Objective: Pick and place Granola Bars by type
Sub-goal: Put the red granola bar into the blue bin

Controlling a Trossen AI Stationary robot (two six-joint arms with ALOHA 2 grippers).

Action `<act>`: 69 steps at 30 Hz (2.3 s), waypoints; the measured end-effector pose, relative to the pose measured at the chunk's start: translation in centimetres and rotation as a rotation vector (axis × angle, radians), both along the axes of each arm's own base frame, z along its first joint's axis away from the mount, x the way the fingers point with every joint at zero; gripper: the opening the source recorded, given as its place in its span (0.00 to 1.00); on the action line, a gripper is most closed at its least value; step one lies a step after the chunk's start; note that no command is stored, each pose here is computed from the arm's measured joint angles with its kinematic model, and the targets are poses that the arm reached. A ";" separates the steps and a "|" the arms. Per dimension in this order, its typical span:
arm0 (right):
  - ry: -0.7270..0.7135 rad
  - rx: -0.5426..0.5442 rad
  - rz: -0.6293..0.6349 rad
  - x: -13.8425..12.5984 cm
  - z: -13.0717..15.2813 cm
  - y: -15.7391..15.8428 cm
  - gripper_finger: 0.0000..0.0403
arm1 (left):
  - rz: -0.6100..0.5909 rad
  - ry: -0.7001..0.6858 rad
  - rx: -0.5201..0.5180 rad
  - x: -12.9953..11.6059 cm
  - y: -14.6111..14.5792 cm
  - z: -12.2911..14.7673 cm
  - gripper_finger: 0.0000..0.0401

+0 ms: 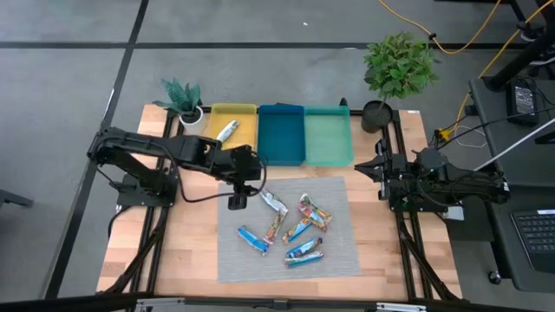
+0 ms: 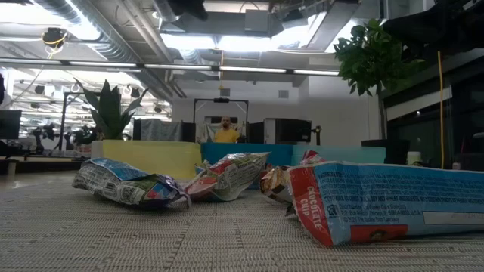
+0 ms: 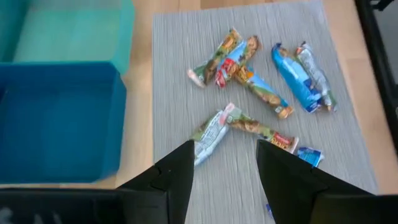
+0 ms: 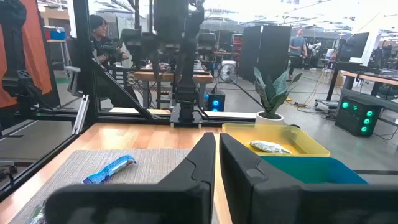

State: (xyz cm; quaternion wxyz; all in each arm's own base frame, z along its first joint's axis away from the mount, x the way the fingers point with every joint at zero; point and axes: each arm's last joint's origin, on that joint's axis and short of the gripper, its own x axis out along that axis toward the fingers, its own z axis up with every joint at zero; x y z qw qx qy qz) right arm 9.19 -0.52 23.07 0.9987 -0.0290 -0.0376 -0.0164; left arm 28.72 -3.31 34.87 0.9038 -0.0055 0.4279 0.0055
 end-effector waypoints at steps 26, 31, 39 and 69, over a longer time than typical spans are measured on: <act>0.023 0.002 0.001 0.0 -0.2 0.0 0.07 | -0.070 0.151 0.027 2.8 -0.4 -4.1 0.59; 0.027 0.002 0.001 0.0 -0.3 0.0 0.07 | -0.114 0.187 0.060 3.4 -0.5 -5.1 0.59; 0.029 0.002 0.001 0.0 -0.3 0.0 0.07 | -0.167 0.275 0.080 5.1 -0.8 -8.0 0.59; 0.036 0.000 0.009 0.0 -0.3 0.0 0.07 | -0.240 0.324 0.070 9.1 -0.4 -14.1 0.59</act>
